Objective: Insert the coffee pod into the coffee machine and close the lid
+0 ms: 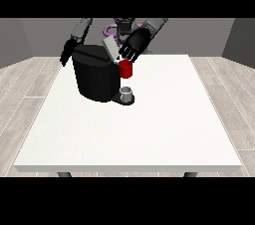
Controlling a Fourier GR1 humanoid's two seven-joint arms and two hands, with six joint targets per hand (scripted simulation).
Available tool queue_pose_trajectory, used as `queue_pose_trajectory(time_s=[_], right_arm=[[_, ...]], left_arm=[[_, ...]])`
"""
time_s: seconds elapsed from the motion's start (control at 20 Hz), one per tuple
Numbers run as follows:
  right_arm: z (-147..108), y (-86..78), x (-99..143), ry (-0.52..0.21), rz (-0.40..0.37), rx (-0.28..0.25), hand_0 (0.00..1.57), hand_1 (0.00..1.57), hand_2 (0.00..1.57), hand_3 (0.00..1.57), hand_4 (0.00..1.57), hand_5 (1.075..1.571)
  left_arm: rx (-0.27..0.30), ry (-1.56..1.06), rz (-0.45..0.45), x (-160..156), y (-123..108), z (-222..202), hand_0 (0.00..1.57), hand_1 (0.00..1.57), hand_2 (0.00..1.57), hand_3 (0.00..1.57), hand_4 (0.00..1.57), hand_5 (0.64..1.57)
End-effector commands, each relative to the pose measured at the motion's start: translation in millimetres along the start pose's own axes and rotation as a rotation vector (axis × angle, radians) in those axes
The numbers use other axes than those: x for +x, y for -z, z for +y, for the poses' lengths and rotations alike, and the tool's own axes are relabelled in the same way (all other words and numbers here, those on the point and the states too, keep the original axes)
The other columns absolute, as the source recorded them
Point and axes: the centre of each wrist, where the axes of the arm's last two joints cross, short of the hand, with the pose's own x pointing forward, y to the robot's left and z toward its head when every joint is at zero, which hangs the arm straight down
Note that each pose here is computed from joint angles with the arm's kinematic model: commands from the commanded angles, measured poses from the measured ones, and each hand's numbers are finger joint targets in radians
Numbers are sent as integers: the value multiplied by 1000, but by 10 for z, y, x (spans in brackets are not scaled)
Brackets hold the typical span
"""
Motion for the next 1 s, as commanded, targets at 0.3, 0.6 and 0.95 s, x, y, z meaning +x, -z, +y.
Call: queue_pose_trajectory(time_s=[0.3,0.6,0.95], right_arm=[[-106,81,35,-9,4,-34,0,0,0,0,161,1571],[-105,33,-184,4,49,-69,0,0,0,0,0,1571],[-141,40,-115,-3,11,-43,0,0,0,0,0,1571]], left_arm=[[-8,15,-29,50,57,-57,1200,1200,1245,1209,439,1571],[-53,6,-68,309,163,-197,1166,1166,1233,1193,421,1571],[-1,-6,-36,237,103,104,1205,1205,1249,1198,368,1571]])
